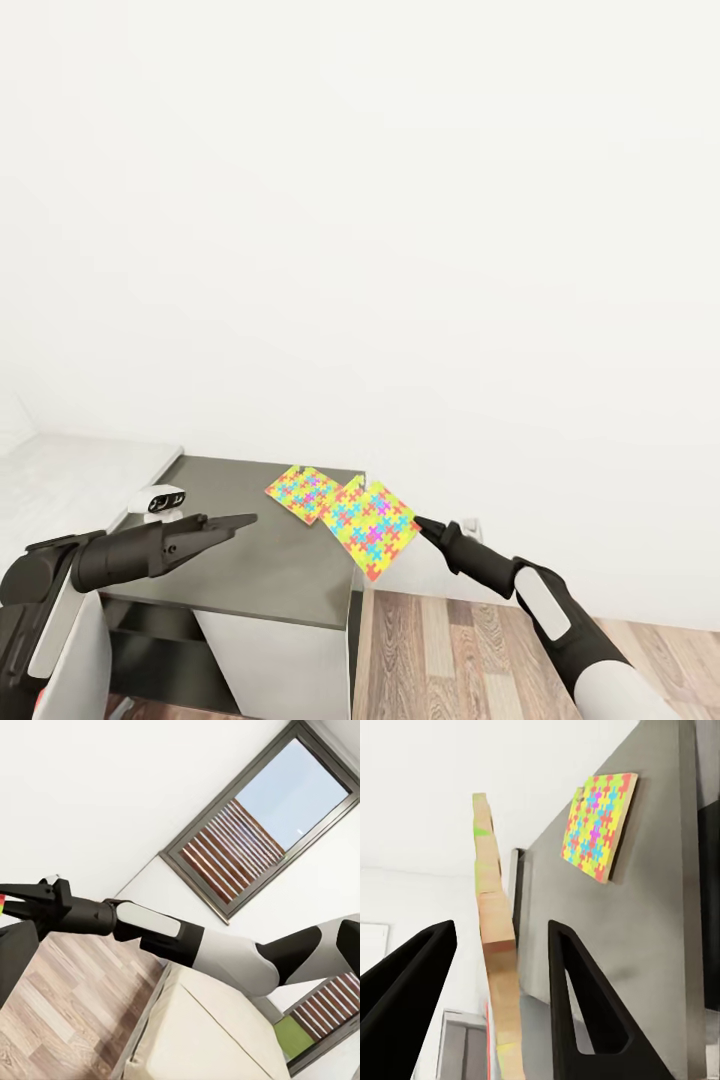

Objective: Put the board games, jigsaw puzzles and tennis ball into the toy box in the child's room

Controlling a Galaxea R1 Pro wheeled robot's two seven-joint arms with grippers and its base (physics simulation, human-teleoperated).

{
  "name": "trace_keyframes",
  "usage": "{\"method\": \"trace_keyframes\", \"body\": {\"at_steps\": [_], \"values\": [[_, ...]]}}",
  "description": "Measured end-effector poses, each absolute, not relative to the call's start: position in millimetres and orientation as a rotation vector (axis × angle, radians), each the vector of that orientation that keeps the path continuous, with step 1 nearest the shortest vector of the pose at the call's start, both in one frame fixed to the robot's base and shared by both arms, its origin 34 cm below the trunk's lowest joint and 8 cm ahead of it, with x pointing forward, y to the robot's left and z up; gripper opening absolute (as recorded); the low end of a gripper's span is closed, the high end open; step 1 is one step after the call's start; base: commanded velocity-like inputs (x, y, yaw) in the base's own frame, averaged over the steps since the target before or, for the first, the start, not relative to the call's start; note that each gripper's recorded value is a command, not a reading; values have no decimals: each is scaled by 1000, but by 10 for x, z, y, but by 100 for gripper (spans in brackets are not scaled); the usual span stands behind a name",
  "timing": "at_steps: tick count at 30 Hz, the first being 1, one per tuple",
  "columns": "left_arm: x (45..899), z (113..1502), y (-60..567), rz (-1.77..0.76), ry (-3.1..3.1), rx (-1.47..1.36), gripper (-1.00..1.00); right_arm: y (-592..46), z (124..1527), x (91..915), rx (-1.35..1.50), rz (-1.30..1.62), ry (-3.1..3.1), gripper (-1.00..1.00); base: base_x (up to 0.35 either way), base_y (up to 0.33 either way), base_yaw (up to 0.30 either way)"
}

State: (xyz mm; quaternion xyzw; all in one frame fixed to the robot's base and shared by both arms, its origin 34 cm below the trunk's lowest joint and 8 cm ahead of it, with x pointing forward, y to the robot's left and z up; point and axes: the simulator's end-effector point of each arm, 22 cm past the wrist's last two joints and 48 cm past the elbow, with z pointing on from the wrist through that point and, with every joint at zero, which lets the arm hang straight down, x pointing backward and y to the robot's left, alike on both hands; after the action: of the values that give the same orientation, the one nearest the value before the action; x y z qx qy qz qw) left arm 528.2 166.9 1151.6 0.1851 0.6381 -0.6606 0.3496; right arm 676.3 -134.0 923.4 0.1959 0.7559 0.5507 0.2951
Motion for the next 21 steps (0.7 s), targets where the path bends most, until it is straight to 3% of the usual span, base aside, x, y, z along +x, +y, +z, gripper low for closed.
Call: {"method": "trace_keyframes", "body": {"at_steps": [21], "values": [[5213,11687,1682,-1710,1657,477,100,-1420,9402,6735,517,1415,1974,-100,0,0,0]]}}
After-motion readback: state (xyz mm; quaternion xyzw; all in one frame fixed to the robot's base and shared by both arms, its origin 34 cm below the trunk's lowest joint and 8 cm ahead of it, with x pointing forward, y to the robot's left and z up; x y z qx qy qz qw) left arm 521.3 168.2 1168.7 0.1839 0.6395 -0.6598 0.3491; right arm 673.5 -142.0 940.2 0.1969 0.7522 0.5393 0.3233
